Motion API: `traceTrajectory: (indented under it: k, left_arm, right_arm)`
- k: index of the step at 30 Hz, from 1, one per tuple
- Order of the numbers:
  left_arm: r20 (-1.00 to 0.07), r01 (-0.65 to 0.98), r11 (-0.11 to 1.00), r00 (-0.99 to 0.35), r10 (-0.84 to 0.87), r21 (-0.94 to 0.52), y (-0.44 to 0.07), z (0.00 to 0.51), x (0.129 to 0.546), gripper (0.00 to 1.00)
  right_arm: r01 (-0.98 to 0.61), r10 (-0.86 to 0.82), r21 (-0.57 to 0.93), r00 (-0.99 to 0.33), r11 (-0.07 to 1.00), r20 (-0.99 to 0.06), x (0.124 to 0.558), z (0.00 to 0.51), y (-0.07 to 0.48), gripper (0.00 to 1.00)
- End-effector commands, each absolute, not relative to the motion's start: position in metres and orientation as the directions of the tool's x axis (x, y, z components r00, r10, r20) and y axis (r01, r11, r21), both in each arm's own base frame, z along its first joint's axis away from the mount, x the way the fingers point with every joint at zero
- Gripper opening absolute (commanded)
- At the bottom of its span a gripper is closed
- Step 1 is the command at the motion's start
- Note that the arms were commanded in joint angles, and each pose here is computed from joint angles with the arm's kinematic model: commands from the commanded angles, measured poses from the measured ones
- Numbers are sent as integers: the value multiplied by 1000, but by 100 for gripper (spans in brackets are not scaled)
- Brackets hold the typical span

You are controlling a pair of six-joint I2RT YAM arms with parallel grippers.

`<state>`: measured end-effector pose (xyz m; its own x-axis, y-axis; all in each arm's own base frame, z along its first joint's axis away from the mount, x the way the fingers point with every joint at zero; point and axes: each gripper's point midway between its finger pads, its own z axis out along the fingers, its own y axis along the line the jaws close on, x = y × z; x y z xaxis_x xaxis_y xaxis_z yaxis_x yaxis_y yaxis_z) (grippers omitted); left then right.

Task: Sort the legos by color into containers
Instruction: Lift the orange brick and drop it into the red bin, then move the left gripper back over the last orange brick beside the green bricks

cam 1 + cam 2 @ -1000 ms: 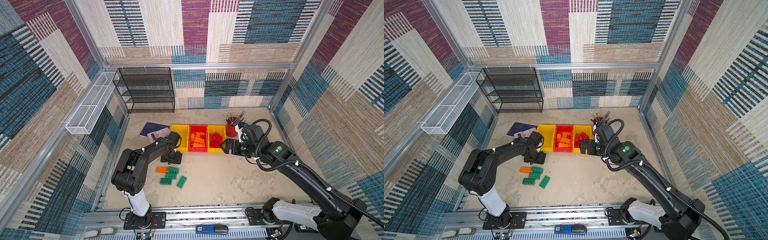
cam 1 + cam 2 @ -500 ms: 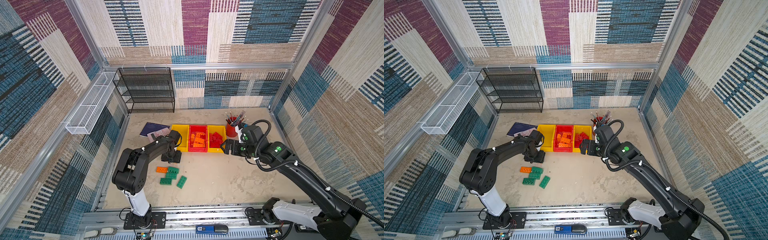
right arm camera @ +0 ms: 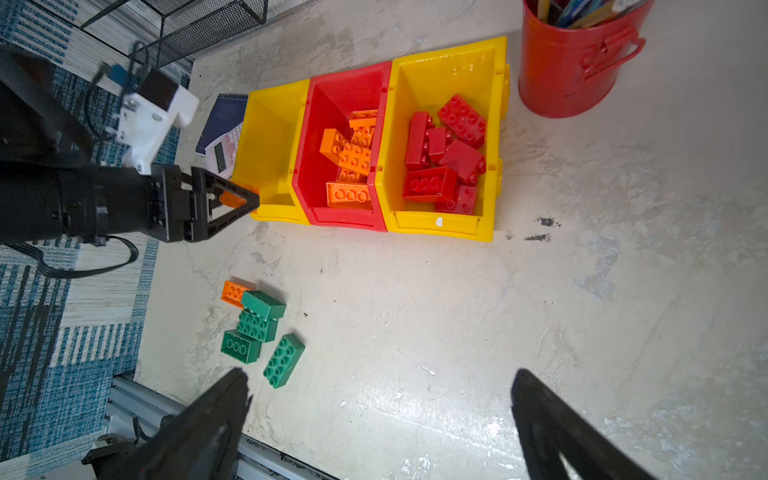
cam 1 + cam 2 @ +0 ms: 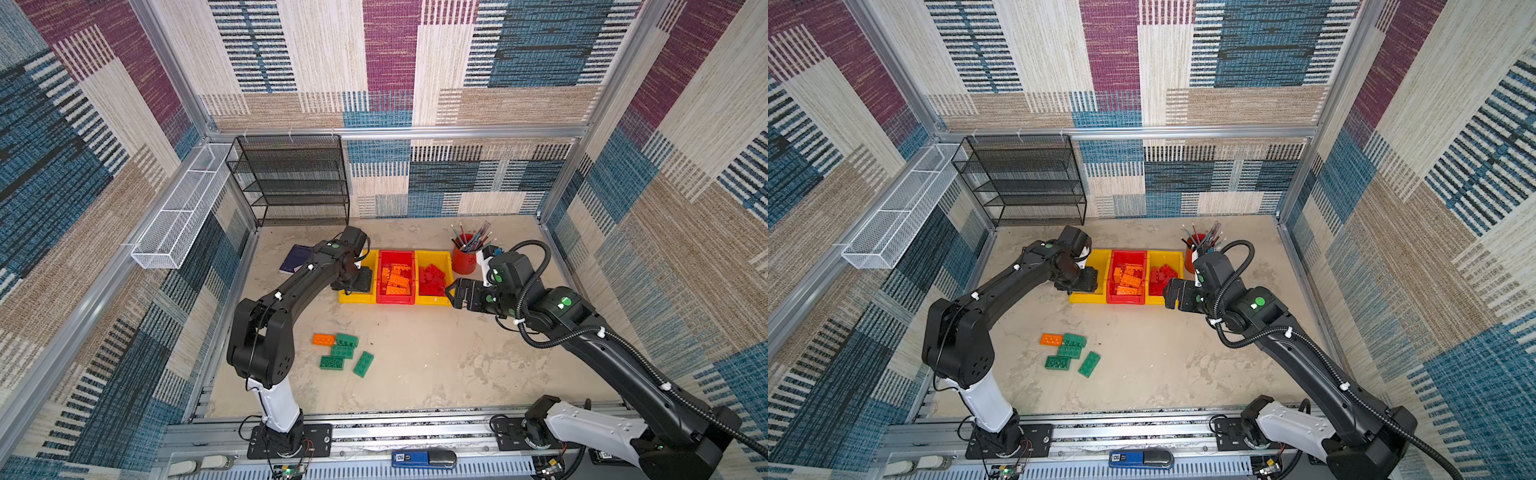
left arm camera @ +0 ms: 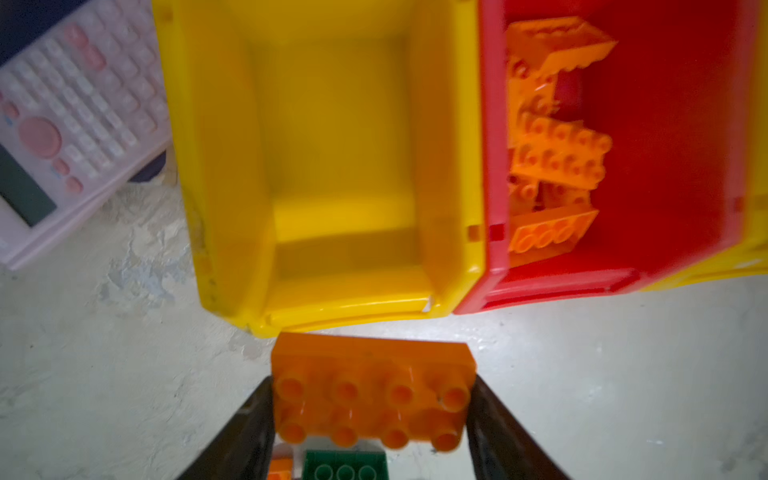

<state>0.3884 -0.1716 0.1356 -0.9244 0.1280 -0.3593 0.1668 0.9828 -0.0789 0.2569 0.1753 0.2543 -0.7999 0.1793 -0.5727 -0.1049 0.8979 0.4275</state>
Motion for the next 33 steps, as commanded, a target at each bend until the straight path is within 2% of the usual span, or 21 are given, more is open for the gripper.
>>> traceTrajectory:
  k: [1,7,15,23,25,29,33]
  left_arm:
    - [-341,190,977,-929,145,-101,-194,147,390,60]
    - [-356,295,955,-897,262,-39,-244,156,411,61]
    - [-348,304,952,-896,277,-27,-266,144,435,62]
    - [-340,316,945,-900,272,-83,-287,134,450,82]
    - [-347,311,946,-900,264,-88,-288,136,451,86]
    - [-354,298,952,-899,257,-65,-280,144,448,87]
    - [-359,243,970,-904,233,18,-251,157,435,87]
  right_arm:
    - [-77,204,425,-792,902,-575,255,255,168,100]
    - [-56,219,420,-786,906,-579,250,257,160,100]
    - [-25,240,411,-778,911,-581,244,259,149,100]
    - [-4,254,405,-773,915,-582,241,263,143,100]
    - [-2,254,401,-771,916,-583,241,264,142,100]
    - [-10,249,402,-770,916,-588,242,266,143,100]
    - [-40,228,406,-776,913,-589,246,265,151,100]
